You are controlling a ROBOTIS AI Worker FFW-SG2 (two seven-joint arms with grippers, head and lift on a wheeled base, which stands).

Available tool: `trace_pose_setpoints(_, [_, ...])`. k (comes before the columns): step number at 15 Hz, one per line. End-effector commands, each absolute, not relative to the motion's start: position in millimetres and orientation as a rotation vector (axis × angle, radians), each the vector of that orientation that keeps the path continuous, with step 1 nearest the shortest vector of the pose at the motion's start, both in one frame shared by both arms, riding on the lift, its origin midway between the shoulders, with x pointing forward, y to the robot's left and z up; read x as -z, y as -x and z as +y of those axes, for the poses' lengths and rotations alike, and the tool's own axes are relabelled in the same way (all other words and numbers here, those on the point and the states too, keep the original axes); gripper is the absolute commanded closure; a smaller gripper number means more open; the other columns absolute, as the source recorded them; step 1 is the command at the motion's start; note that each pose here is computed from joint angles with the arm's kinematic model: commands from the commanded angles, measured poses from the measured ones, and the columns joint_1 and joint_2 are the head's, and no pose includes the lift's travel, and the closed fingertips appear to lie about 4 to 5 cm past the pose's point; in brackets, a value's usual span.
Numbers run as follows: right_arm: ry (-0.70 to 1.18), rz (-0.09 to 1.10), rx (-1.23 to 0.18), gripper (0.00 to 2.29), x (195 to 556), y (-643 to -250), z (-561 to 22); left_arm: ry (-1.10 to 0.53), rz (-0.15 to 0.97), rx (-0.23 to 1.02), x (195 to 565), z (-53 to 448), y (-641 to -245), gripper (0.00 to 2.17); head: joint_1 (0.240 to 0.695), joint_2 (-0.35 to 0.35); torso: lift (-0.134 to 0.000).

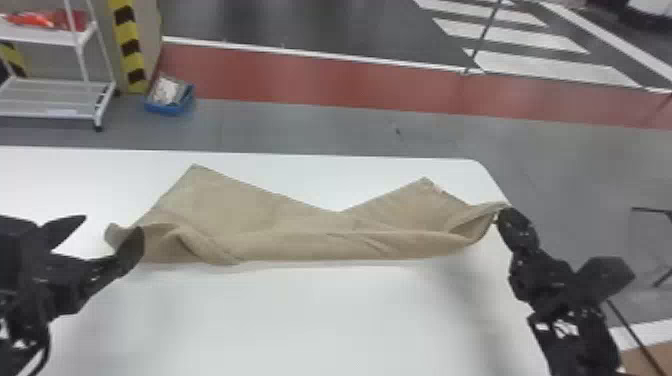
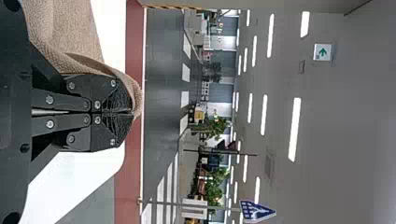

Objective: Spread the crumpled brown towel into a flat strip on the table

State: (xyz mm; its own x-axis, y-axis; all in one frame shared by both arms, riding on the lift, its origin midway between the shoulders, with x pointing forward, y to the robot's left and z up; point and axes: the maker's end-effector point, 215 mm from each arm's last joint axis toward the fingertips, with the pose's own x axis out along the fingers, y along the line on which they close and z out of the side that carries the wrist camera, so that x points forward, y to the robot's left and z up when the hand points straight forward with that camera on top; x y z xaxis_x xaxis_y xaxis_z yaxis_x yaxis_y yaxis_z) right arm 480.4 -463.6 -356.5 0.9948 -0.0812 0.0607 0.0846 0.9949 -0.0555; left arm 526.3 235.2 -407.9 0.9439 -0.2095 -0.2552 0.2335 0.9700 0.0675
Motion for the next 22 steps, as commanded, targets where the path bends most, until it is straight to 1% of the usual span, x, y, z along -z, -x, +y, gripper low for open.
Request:
trace_pose_setpoints(1, [0.057,-0.060,0.079,1.77,356,-482,-461,-0.096,0.253,0.239,410,234,-527,0.36,0.695,-0.246,-0.124])
trace_pose_setpoints(2, [0.055,-0.061,0.080,1.77,356,-482,-461,-0.095,0.253,0.244,409,234,-527,0.52,0.695,-0.247,-0.124])
trace_pose_setpoints(3, [0.055,-0.061,0.080,1.77,356,-482,-461,-0.098,0.250,0.241,408,236,-527,0.80,0.695,-0.247,-0.124])
trace_pose_setpoints(4, [0.055,-0.062,0.080,1.77,355,-483,-461,-0.100,0.250,0.241,408,237,-526,1.19,0.695,-0.246,-0.124])
trace_pose_setpoints(5, [0.056,-0.063,0.083,1.77,355,-482,-463,-0.101,0.246,0.246,406,238,-526,1.48,0.695,-0.244,-0.124])
trace_pose_setpoints(7, [0.057,-0.074,0.083,1.77,349,-483,-463,-0.098,0.246,0.251,405,238,-522,1.48,0.695,-0.243,-0.124])
trace_pose_setpoints(8, [0.055,-0.076,0.083,1.77,348,-483,-463,-0.100,0.241,0.221,403,243,-523,1.25,0.695,-0.244,-0.124])
trace_pose_setpoints(9, [0.056,-0.078,0.084,1.77,347,-483,-464,-0.099,0.239,0.228,403,241,-522,0.82,0.695,-0.244,-0.124])
trace_pose_setpoints(10, [0.057,-0.078,0.085,1.77,346,-483,-465,-0.083,0.239,0.248,402,241,-521,0.68,0.695,-0.241,-0.124])
trace_pose_setpoints(12, [0.057,-0.078,0.085,1.77,346,-483,-465,-0.036,0.240,0.273,400,244,-520,0.56,0.695,-0.244,-0.124])
trace_pose_setpoints(13, [0.057,-0.077,0.085,1.77,347,-482,-465,-0.018,0.242,0.288,400,245,-518,0.55,0.695,-0.245,-0.124])
trace_pose_setpoints(14, [0.057,-0.077,0.087,1.77,347,-482,-465,-0.014,0.245,0.304,402,244,-517,0.44,0.695,-0.245,-0.124])
trace_pose_setpoints(19, [0.058,-0.083,0.081,1.77,344,-482,-461,-0.018,0.287,0.337,423,241,-516,0.45,0.695,-0.241,-0.124])
trace_pose_setpoints(21, [0.059,-0.081,0.085,1.77,345,-480,-464,-0.017,0.288,0.339,425,241,-516,0.46,0.695,-0.241,-0.124])
trace_pose_setpoints(22, [0.061,-0.084,0.085,1.77,343,-480,-464,-0.016,0.289,0.342,425,240,-516,0.68,0.695,-0.241,-0.124])
